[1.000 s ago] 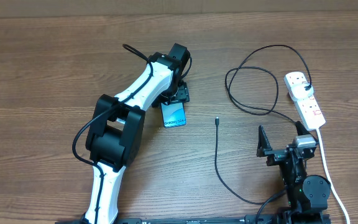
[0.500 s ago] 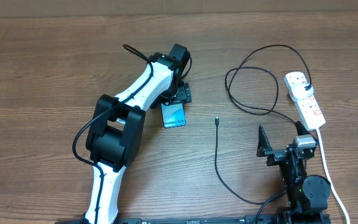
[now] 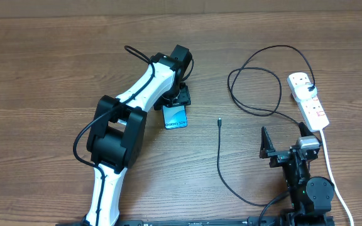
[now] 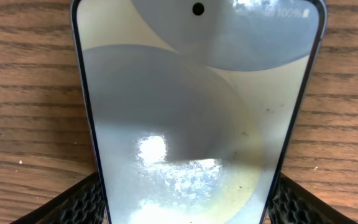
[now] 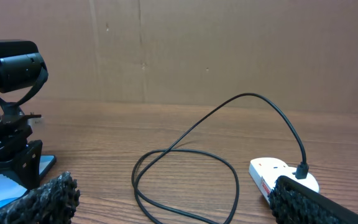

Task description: Plug charger to phone and switch on socket

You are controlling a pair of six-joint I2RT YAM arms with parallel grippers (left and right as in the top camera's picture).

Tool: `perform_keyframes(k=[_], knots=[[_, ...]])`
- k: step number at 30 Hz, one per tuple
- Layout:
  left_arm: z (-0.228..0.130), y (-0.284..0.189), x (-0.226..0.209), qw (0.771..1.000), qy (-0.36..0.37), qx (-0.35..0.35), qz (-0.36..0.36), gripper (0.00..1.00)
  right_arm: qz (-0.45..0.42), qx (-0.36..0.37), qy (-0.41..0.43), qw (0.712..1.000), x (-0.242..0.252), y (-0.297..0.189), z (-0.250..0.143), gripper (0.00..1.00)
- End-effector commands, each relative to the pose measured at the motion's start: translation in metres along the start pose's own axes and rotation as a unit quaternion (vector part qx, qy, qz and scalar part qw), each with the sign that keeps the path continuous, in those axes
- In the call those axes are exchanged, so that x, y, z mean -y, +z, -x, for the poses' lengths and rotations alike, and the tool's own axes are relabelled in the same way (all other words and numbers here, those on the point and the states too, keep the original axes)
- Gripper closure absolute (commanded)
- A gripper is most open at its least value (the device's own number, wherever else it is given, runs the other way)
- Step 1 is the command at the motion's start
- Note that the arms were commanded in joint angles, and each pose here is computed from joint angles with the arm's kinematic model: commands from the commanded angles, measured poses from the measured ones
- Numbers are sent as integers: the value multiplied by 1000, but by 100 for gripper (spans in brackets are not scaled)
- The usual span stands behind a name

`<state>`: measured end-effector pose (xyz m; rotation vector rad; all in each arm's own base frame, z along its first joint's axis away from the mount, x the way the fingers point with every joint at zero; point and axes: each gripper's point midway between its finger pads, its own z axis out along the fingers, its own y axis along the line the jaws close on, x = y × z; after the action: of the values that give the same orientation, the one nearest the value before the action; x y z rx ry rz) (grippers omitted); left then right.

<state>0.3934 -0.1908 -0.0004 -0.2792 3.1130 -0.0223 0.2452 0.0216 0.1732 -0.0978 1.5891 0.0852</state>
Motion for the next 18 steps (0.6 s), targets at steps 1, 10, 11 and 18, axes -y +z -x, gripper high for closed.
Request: perform_keyframes(k=[1,10,11,18], knots=[[-18,27,-9,999,-1,-44,18,28,2,1,3,1000,-1,0,-2,0],[-3,-4,-5,999,-7,-35,11,28,2,1,3,1000,-1,0,-2,0],[1,-10,-3,999,-8,-31,8,28,2,1,3,1000,-1,0,-2,0],[13,-49,-1,1000,-15,-21,-1,28,2,1,3,1000,-1,0,-2,0]])
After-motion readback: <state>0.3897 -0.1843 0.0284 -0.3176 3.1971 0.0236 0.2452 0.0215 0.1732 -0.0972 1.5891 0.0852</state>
